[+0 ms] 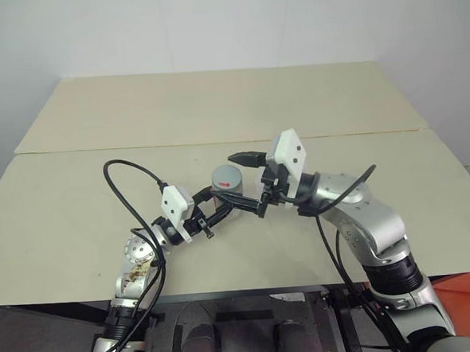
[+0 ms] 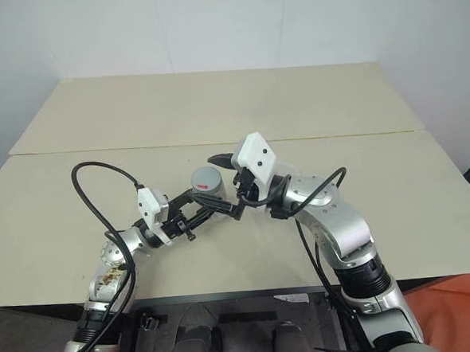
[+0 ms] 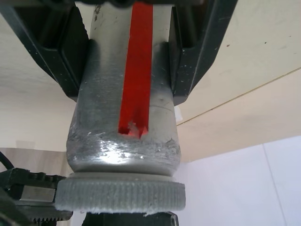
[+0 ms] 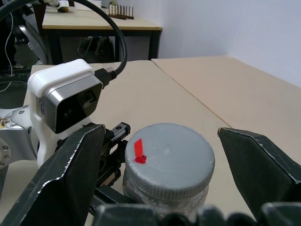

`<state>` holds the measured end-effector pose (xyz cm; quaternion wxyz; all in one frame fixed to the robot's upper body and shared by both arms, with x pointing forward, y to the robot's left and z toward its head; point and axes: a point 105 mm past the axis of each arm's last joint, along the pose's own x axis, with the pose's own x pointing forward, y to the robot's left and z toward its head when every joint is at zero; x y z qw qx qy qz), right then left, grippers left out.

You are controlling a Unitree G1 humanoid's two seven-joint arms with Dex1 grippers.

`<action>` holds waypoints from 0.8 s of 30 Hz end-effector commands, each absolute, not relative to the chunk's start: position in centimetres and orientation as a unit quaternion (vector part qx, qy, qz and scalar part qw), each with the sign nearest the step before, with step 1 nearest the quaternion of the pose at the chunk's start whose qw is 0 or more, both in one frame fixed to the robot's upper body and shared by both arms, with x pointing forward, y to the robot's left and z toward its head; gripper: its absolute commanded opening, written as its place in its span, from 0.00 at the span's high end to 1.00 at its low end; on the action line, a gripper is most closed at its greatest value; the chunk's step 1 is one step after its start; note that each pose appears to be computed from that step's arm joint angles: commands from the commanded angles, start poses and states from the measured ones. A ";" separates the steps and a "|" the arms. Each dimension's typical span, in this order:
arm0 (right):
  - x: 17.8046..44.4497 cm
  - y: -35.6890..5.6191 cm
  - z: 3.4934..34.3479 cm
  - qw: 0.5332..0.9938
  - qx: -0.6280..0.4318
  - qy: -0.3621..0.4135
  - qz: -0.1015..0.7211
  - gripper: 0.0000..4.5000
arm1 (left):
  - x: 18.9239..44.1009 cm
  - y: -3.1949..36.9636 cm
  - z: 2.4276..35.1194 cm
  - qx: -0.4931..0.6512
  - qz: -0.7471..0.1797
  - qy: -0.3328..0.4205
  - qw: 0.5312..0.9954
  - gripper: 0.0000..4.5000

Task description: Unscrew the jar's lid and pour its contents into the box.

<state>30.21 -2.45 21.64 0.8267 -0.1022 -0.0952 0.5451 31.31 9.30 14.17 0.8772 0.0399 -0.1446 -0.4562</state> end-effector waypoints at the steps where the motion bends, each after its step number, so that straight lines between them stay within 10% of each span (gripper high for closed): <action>1: 29.9 -2.0 22.6 0.822 -0.108 -0.113 0.548 0.01 | 30.9 8.8 15.3 0.050 -0.463 -0.175 0.868 0.58; 7: 29.9 -2.0 22.3 0.822 -0.109 -0.110 0.549 0.01 | 30.9 8.8 15.3 0.050 -0.462 -0.176 0.868 0.58; 14: 30.0 -2.2 22.3 0.824 -0.111 -0.110 0.544 0.39 | 30.8 8.7 15.1 0.049 -0.463 -0.174 0.868 0.58; 24: 29.8 -2.2 22.3 0.822 -0.097 -0.105 0.551 0.39 | 30.8 8.7 15.1 0.052 -0.467 -0.171 0.866 0.58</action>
